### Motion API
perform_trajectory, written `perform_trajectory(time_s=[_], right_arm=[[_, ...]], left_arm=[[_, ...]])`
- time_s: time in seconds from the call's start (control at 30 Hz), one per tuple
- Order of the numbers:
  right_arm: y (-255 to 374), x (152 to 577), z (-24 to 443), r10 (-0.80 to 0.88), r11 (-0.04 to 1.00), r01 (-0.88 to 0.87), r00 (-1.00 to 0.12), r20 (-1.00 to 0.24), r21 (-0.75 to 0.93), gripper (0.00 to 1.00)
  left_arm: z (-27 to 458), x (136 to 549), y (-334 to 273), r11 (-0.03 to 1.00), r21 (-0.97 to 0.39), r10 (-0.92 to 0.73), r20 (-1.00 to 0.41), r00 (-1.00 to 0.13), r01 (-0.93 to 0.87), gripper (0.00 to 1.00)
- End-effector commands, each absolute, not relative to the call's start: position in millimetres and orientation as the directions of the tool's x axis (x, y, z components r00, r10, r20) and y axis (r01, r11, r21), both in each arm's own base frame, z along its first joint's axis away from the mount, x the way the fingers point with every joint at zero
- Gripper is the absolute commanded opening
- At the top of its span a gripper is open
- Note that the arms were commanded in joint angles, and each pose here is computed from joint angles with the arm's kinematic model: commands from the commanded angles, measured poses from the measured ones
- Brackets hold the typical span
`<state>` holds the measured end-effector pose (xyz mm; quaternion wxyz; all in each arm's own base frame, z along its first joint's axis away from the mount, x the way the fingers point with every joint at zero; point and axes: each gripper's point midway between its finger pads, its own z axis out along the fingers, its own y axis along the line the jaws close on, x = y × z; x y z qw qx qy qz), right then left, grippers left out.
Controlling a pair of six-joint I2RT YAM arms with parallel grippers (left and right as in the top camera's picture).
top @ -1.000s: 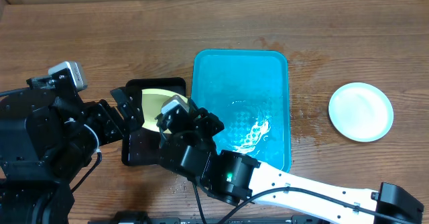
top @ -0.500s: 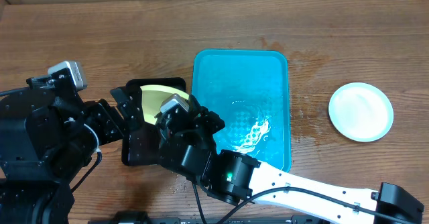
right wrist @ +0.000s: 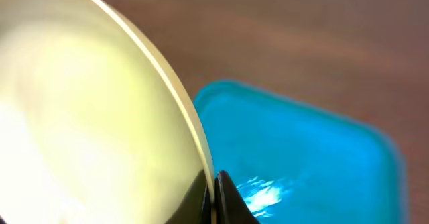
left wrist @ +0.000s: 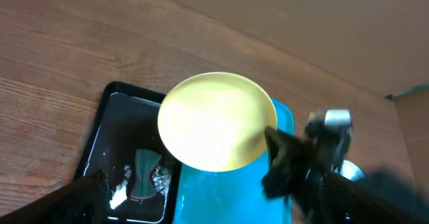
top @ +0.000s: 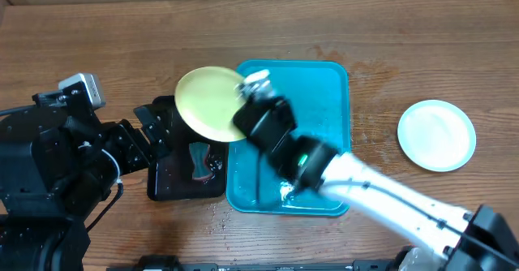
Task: Clean dirty plates on tray and stack at the side
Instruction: 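Carry the yellow plate right and stack it on the white plate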
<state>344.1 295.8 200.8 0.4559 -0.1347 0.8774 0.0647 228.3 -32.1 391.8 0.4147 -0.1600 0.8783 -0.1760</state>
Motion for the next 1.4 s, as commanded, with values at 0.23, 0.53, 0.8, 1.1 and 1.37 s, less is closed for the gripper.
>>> perform_trajectory(time_s=[0.23,0.53,0.8,1.1,1.37], right_arm=[[119,386,234,0.388,0.789,0.063,-0.822,-0.416,0.611,0.04],[-89,315,133,0.770,0.638,0.736,-0.615,-0.173,0.226,0.04],[-132,275,76,0.874,0.485,0.856,-0.482,-0.066,0.179,0.06],[-125,284,138,0.856,0.493,0.784,-0.514,-0.051,0.378,0.43],[-18,293,231,0.519,0.817,0.328,-0.778,-0.356,0.474,0.39]], left_arm=[[393,231,-32,0.901,-0.419,-0.396,-0.683,-0.614,-0.114,1.00],[389,235,-32,0.901,-0.416,-0.396,-0.671,-0.627,-0.123,1.00],[382,239,-32,0.912,-0.394,-0.370,-0.662,-0.651,-0.118,1.00],[374,232,-32,0.925,-0.363,-0.336,-0.645,-0.686,-0.112,1.00],[366,224,-32,0.925,-0.358,-0.336,-0.615,-0.714,-0.127,1.00]])
